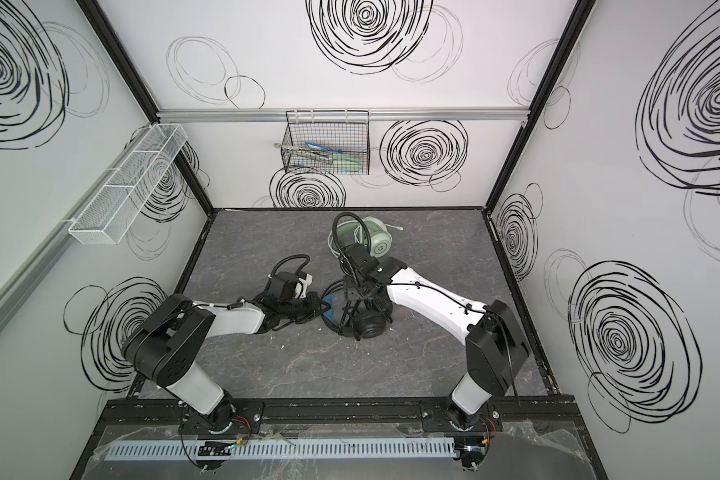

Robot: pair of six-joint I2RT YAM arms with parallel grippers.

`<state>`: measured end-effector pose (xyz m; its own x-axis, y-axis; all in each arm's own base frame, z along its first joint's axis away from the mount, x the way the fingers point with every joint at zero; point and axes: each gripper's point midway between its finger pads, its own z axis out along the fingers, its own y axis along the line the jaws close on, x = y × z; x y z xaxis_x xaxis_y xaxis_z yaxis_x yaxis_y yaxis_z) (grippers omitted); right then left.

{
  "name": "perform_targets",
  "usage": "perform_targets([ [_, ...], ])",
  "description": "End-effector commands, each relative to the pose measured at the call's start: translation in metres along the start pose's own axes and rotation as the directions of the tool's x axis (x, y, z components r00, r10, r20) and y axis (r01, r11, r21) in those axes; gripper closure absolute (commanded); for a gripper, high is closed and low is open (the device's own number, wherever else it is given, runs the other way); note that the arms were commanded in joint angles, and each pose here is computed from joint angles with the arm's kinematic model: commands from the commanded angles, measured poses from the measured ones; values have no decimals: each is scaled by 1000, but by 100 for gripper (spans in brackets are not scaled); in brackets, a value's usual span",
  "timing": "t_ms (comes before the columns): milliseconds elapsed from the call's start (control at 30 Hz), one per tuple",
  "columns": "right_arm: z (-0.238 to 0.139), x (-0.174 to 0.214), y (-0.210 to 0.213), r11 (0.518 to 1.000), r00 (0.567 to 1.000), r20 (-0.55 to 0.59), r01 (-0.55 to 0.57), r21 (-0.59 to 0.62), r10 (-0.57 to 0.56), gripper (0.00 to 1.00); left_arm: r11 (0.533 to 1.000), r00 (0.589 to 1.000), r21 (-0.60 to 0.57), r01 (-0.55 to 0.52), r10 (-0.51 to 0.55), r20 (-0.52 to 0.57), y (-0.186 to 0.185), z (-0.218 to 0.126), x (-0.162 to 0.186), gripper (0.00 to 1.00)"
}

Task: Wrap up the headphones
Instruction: 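Open the right gripper and lift it away from the headset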

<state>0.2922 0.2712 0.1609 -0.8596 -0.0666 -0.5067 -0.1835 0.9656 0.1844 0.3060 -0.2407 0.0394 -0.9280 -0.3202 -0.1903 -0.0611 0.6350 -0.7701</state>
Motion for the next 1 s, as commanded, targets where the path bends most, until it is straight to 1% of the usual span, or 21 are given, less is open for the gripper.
perform_targets([
  [0,-43,-36,7,999,987,160,5,-46,2,25,995,998,95,-10,4,62,-26,-10,-18,100],
  [67,-62,-53,0,999,966,259,14,-35,-4,21,992,997,128,13,-23,75,-35,-13,-22,100],
  [100,-71,-60,-4,999,955,296,13,-36,-2,16,989,996,143,25,-37,81,-39,-14,-24,100],
  [133,-80,-69,-11,999,943,332,9,-40,5,1,986,995,161,34,-49,88,-44,-15,-28,100],
  [167,-89,-76,-18,999,934,357,-4,-42,19,3,984,994,173,38,-55,96,-48,-16,-33,100],
  [233,-103,-87,-36,999,920,390,-32,-33,42,3,982,992,184,43,-64,110,-53,-18,-43,100],
  [300,-114,-95,-51,999,910,413,-41,-12,43,3,983,990,180,33,-57,126,-55,-20,-53,100],
  [433,-130,-99,-77,998,894,446,-58,19,44,3,983,989,181,29,-55,140,-51,-29,-72,100],
  [500,-134,-98,-86,997,890,451,-71,12,58,3,984,992,176,21,-42,116,-46,-32,-78,100],
  [667,-136,-92,-88,997,891,448,-72,-21,73,3,990,993,139,8,-24,115,-17,-50,-97,100],
  [800,-134,-86,-83,998,903,426,-41,-46,56,3,996,986,90,23,-38,162,11,-72,-112,100],
  [900,-133,-82,-79,998,909,415,-14,-66,40,3,998,974,36,52,-59,220,37,-92,-123,100],
  [967,-133,-80,-77,997,911,412,1,-75,30,3,997,963,24,75,-79,258,51,-106,-131,100],
])
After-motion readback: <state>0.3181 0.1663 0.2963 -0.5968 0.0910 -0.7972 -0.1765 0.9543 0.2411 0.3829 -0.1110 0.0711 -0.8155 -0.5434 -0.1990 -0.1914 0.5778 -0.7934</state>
